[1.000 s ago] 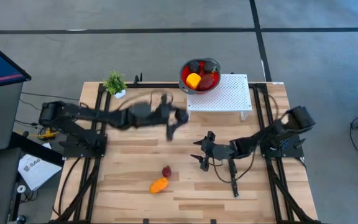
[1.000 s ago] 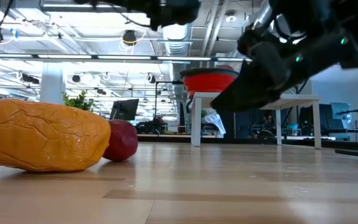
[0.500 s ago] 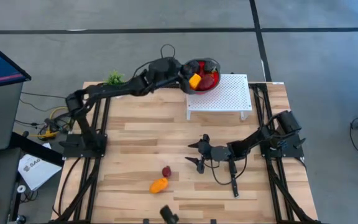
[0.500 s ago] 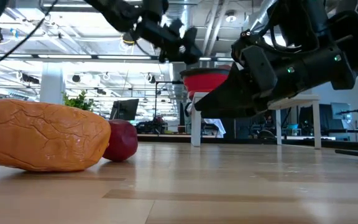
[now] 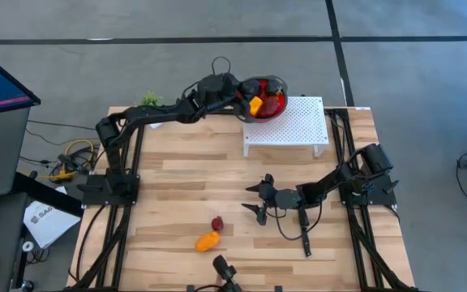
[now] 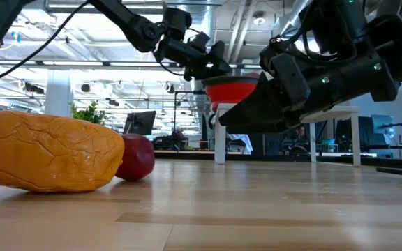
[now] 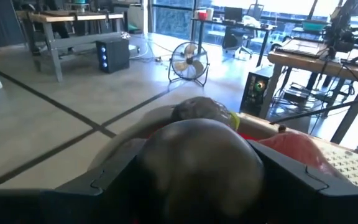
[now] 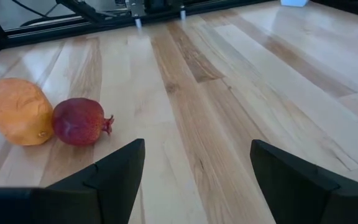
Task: Pick & Place Fruit
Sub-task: Put the plum into the red strainer bowl, then put the pomegranate into the red strainer bowl
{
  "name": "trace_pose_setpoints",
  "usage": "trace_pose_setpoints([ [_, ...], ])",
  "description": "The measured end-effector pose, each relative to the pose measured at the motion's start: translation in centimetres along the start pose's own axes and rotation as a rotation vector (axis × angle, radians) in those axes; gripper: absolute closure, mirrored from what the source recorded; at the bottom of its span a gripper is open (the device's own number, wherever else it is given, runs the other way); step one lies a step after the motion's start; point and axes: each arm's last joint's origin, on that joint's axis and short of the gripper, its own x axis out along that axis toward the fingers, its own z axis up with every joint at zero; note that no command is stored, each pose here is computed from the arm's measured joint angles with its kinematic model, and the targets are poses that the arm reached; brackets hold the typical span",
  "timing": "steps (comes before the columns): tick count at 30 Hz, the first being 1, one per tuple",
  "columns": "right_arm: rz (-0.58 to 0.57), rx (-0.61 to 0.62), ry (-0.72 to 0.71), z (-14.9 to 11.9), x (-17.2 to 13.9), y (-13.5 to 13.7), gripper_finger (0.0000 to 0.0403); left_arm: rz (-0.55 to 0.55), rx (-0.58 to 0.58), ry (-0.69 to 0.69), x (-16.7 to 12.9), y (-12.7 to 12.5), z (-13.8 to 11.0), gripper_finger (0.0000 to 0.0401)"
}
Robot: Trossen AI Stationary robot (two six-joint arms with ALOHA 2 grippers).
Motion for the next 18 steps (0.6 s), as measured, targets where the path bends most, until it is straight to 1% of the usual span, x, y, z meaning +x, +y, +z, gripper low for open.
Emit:
trace_pose_setpoints([
  [5,0.001,0.001,-0.003,0.03,0.00,0.00,0.0117,0.003,-0.001,0.002,0.03,0.62,-0.02,0.0141],
  [9,0.002,0.002,-0.004,0.05,0.00,0.01,0.0117,-0.005,0.020,0.002,0.03,0.60,-0.01,0.0118],
  [13,0.002,0.002,-0.004,0.04,0.00,0.01,0.0117,-0.008,0.017,0.004,0.02,0.58,-0.04,0.0091],
  [18,0.002,0.002,-0.004,0.06,0.00,0.01,0.0117,-0.015,0.023,0.003,0.00,0.26,-0.03,0.0072],
])
